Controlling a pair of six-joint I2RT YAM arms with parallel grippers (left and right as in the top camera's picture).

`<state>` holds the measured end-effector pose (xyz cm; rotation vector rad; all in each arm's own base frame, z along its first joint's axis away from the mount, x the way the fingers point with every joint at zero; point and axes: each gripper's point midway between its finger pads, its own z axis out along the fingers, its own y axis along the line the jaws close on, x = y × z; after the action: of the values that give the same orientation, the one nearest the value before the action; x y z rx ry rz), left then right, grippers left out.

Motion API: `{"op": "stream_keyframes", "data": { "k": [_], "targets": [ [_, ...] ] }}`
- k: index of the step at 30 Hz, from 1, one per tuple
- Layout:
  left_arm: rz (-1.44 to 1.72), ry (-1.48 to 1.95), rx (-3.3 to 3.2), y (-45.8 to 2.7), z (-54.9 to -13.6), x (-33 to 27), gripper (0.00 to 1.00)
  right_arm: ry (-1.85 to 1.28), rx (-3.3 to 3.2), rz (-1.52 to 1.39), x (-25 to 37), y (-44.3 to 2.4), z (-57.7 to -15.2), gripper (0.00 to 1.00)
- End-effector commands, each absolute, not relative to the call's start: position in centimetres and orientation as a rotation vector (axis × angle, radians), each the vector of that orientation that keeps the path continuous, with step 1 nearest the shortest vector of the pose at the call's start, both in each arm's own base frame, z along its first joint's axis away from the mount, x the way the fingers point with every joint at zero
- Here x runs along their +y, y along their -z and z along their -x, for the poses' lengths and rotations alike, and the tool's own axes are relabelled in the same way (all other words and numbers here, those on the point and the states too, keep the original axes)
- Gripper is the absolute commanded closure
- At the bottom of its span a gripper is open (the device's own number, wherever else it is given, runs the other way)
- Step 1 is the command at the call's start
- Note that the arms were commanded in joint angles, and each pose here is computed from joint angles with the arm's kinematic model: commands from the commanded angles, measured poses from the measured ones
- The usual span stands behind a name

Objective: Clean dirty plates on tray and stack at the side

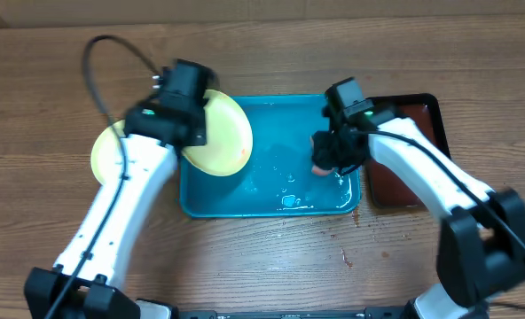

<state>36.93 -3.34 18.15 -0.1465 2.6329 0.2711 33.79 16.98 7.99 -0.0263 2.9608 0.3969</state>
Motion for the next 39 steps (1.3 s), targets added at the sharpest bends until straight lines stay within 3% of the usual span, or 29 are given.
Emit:
{"op": "stream_keyframes", "data": {
  "k": [1, 6, 19, 39],
  "targets": [
    [0.145, 0.176, 2.674, -19.0, -36.7, -5.2, 0.96, -0.357, 2.853, -0.081, 14.5, -11.8, -35.4, 0.96],
    [0.297, 0.341, 2.686, -18.9, -36.1, -0.6, 0.96, -0.235, 2.837, -0.243, 9.3, -13.0, -35.5, 0.96],
    [0.772, 0.114, 2.675, -15.2, -33.4, 12.7, 0.96, 0.035, 2.780, -0.613, -2.9, -12.3, -35.7, 0.96],
    [1.037, -0.053, 2.689, -7.5, -34.0, 17.8, 0.96, 0.073, 2.879, -0.654, -4.8, -5.5, -37.0, 0.96]
  ]
}}
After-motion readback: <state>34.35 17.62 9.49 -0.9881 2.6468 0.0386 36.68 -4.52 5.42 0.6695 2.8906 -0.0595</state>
